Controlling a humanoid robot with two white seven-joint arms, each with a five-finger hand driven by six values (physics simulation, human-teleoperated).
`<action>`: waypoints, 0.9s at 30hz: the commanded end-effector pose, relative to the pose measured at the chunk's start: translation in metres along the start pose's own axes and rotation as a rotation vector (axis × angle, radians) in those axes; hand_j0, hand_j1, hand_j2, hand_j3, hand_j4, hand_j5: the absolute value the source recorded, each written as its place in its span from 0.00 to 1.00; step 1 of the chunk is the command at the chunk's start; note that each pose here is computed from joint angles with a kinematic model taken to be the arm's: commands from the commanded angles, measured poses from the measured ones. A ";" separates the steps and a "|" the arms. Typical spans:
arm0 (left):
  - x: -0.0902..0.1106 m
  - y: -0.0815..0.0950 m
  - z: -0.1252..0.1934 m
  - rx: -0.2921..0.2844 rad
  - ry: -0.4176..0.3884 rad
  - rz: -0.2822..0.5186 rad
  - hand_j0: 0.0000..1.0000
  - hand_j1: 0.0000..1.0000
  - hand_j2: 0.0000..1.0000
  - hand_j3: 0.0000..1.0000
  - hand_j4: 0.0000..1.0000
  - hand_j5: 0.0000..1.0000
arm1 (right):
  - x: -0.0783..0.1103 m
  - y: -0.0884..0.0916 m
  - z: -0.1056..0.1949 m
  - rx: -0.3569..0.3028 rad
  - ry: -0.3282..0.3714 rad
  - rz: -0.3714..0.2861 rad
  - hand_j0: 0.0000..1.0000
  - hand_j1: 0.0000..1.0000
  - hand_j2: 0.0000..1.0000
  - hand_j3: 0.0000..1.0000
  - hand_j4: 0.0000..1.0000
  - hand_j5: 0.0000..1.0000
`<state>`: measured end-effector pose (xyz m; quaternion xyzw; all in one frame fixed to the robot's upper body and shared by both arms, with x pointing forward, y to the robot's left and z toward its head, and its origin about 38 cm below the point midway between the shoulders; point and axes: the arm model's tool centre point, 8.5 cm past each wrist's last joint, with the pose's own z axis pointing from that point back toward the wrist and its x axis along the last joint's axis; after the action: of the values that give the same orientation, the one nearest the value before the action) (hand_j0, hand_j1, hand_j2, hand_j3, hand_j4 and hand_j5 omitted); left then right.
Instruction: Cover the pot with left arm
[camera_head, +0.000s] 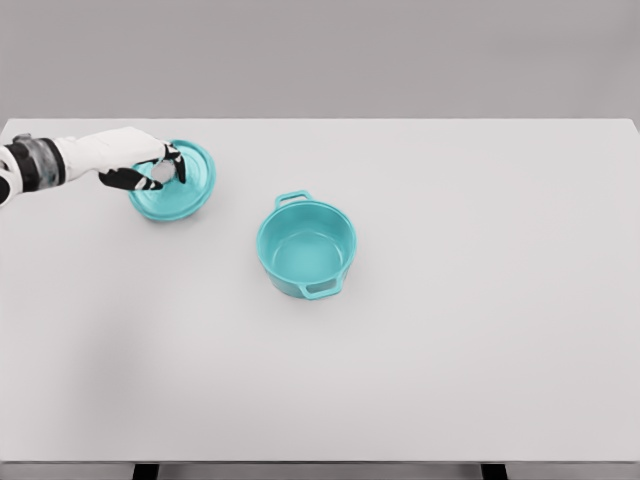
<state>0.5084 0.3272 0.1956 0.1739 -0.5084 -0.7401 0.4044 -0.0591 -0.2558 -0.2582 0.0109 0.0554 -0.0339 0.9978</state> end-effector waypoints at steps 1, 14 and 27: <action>0.008 0.013 0.006 0.030 -0.022 -0.029 0.50 0.50 0.50 0.50 0.50 0.50 | 0.000 0.000 0.000 0.000 0.000 0.000 1.00 1.00 1.00 1.00 1.00 1.00; 0.041 0.015 0.037 -0.013 -0.143 -0.124 0.50 0.50 0.50 0.50 0.50 0.50 | 0.000 0.000 0.000 0.000 0.000 0.000 1.00 1.00 1.00 1.00 1.00 1.00; 0.089 0.024 0.032 -0.015 -0.274 -0.217 0.50 0.50 0.50 0.50 0.50 0.50 | 0.000 0.000 0.000 0.000 0.000 0.000 1.00 1.00 1.00 1.00 1.00 1.00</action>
<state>0.4472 0.2820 0.2446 0.1301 -0.5280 -0.7981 0.2595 -0.0591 -0.2558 -0.2582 0.0109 0.0554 -0.0339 0.9978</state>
